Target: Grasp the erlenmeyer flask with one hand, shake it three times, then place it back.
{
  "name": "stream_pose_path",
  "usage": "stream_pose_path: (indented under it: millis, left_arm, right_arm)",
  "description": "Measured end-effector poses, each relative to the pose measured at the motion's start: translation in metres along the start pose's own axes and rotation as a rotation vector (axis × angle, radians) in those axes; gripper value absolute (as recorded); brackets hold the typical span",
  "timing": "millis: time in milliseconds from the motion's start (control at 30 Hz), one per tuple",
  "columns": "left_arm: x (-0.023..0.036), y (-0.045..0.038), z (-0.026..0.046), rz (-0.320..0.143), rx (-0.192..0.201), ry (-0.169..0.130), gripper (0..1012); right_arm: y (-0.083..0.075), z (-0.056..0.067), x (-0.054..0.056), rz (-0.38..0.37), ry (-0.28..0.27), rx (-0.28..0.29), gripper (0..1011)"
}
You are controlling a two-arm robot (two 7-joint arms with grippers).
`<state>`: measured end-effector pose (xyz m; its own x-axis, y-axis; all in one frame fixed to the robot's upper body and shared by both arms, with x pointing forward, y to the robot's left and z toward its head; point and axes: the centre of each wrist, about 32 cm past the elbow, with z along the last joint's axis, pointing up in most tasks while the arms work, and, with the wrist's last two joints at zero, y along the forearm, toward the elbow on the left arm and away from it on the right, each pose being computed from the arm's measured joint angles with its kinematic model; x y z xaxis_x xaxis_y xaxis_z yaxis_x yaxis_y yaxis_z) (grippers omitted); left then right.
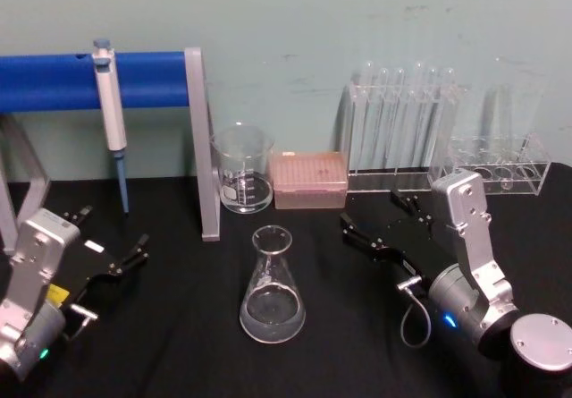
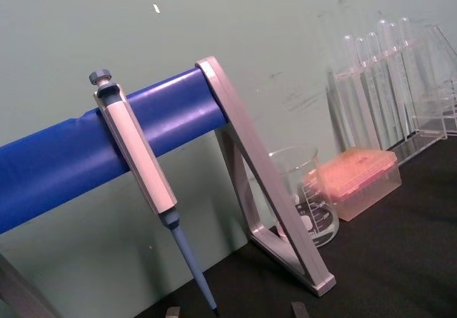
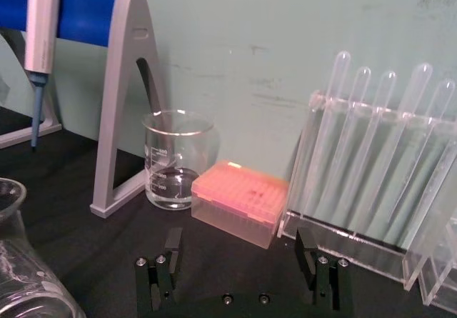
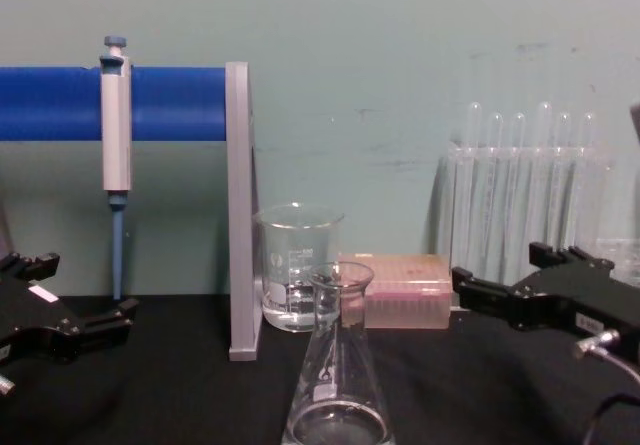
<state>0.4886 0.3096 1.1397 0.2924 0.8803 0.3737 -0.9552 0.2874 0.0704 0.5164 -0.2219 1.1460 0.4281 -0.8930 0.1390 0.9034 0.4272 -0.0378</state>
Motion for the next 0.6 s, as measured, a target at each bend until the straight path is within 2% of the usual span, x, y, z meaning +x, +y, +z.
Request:
stream_pose_path:
  millis: [200, 600]
  left_arm:
    - [0.0, 0.0, 0.0, 0.0, 0.0, 0.0, 1001]
    - [0.0, 0.0, 0.0, 0.0, 0.0, 0.0, 1001]
  right_arm:
    - [0.0041, -0.0023, -0.0011, -0.011, 0.012, -0.019, 1000]
    - [0.0037, -0.0021, -0.0011, -0.01, 0.009, -0.018, 1000]
